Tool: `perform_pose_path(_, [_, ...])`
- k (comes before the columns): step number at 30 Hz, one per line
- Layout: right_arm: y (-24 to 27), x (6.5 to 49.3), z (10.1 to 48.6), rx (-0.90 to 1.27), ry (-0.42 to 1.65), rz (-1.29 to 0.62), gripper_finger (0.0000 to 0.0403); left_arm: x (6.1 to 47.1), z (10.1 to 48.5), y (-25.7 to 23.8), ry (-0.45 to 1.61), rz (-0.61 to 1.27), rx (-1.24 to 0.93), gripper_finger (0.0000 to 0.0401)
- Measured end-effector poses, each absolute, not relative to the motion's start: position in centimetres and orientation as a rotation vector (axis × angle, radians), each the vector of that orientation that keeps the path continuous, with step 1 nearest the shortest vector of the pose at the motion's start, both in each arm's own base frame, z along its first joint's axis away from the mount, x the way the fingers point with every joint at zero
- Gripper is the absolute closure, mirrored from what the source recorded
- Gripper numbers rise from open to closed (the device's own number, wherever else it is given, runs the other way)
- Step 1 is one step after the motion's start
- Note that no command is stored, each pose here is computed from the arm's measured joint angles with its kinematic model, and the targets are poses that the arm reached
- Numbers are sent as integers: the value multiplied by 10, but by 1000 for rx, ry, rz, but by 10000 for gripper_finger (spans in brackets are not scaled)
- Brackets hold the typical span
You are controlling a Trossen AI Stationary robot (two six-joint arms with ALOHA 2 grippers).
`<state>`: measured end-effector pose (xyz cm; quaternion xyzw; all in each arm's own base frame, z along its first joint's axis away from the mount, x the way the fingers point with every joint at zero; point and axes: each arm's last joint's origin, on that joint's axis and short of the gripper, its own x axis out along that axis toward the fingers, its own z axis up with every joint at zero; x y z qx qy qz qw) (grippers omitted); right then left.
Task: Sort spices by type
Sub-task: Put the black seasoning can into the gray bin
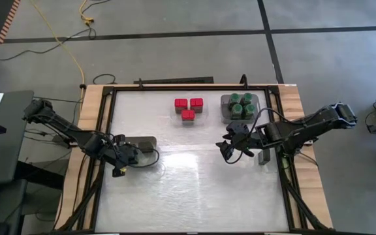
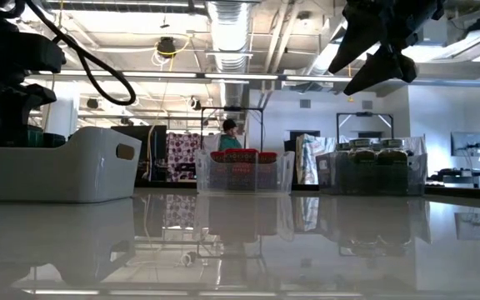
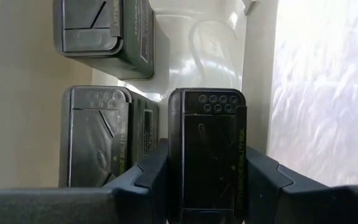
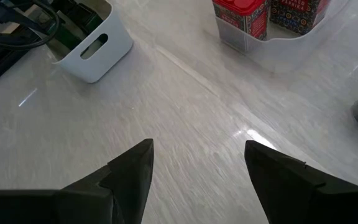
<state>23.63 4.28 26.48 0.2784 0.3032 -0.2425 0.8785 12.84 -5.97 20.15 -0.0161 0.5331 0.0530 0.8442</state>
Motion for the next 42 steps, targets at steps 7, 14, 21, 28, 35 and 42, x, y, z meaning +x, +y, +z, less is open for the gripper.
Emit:
perform_pose_path(7, [43, 236, 265, 581, 632, -506, 123, 128, 201, -60, 1125, 119, -45, 260])
perform_pose_path(14, [43, 236, 265, 581, 632, -506, 123, 130, 202, -60, 1110, 116, -54, 245])
perform_pose_path(21, [43, 236, 265, 581, 632, -506, 123, 130, 202, -60, 1111, 108, -41, 224])
perform_pose_path(28, [43, 236, 265, 581, 632, -506, 123, 131, 207, -61, 1099, 100, -42, 223])
perform_pose_path(35, [43, 236, 265, 581, 632, -506, 123, 134, 221, -63, 1075, 80, -37, 223])
perform_pose_path(42, [43, 236, 265, 581, 632, -506, 123, 132, 237, -62, 1085, 82, -30, 223])
